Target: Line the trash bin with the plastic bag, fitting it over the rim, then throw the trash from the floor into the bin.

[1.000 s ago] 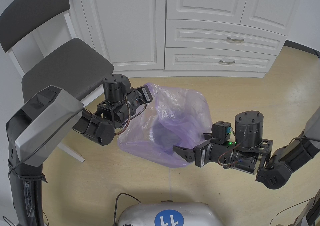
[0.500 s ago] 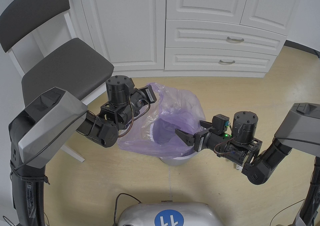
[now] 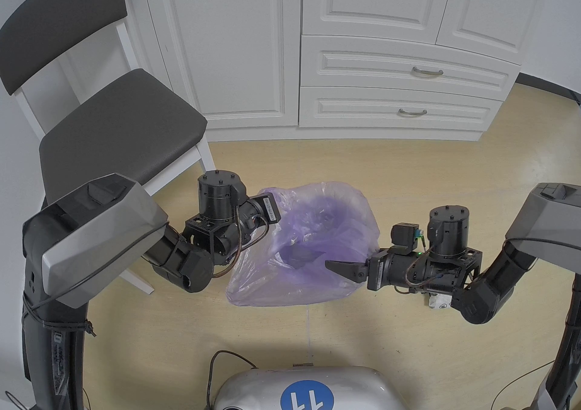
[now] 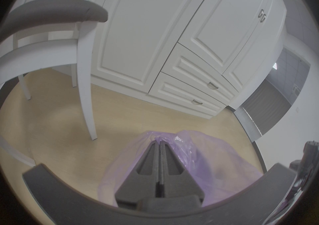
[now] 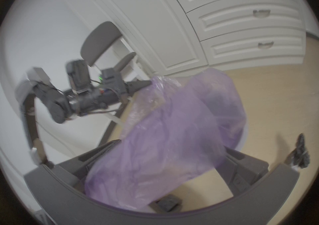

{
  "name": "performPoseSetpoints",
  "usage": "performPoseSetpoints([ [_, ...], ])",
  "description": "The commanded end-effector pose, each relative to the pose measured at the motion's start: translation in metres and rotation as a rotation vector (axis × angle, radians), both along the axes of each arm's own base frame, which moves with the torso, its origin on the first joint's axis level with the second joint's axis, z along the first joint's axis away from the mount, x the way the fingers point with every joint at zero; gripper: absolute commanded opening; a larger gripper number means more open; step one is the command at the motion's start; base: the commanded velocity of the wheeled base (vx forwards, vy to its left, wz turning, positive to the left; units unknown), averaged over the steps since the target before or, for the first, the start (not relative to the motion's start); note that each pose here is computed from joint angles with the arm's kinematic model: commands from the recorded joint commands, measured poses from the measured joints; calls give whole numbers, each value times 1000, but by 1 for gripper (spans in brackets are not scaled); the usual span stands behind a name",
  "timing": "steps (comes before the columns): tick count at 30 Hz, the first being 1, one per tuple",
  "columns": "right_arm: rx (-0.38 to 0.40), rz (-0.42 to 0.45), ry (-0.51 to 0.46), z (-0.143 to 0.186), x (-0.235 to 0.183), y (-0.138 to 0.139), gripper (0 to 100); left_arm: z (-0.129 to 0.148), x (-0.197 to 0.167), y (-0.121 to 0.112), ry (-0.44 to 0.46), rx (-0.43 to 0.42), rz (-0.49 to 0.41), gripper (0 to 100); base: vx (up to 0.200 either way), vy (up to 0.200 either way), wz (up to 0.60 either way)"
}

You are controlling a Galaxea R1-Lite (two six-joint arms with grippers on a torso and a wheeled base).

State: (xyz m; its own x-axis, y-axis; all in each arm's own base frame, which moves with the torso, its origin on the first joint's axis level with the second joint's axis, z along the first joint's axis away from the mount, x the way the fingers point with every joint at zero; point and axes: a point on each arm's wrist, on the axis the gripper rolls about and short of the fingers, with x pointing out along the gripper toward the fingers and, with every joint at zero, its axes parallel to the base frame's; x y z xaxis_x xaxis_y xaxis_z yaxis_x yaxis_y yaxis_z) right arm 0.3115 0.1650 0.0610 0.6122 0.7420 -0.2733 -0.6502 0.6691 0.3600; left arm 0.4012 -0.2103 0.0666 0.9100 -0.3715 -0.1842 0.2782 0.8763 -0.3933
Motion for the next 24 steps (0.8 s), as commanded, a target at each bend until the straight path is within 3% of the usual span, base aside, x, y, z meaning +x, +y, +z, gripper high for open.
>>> performPoseSetpoints([
  [1,114,38,104,6,7,-57,100,-37,14,16,35,25,63,0,0,0,0],
  [9,165,101,163,-10,18,-94,100,-53,26,32,18,22,132,0,0,0,0],
  [16,168,96,146,-10,18,-98,100,-47,35,55,-2,6,185,0,0,0,0],
  [24,174,75,100,-2,21,-101,100,-44,34,55,-16,0,185,0,0,0,0],
])
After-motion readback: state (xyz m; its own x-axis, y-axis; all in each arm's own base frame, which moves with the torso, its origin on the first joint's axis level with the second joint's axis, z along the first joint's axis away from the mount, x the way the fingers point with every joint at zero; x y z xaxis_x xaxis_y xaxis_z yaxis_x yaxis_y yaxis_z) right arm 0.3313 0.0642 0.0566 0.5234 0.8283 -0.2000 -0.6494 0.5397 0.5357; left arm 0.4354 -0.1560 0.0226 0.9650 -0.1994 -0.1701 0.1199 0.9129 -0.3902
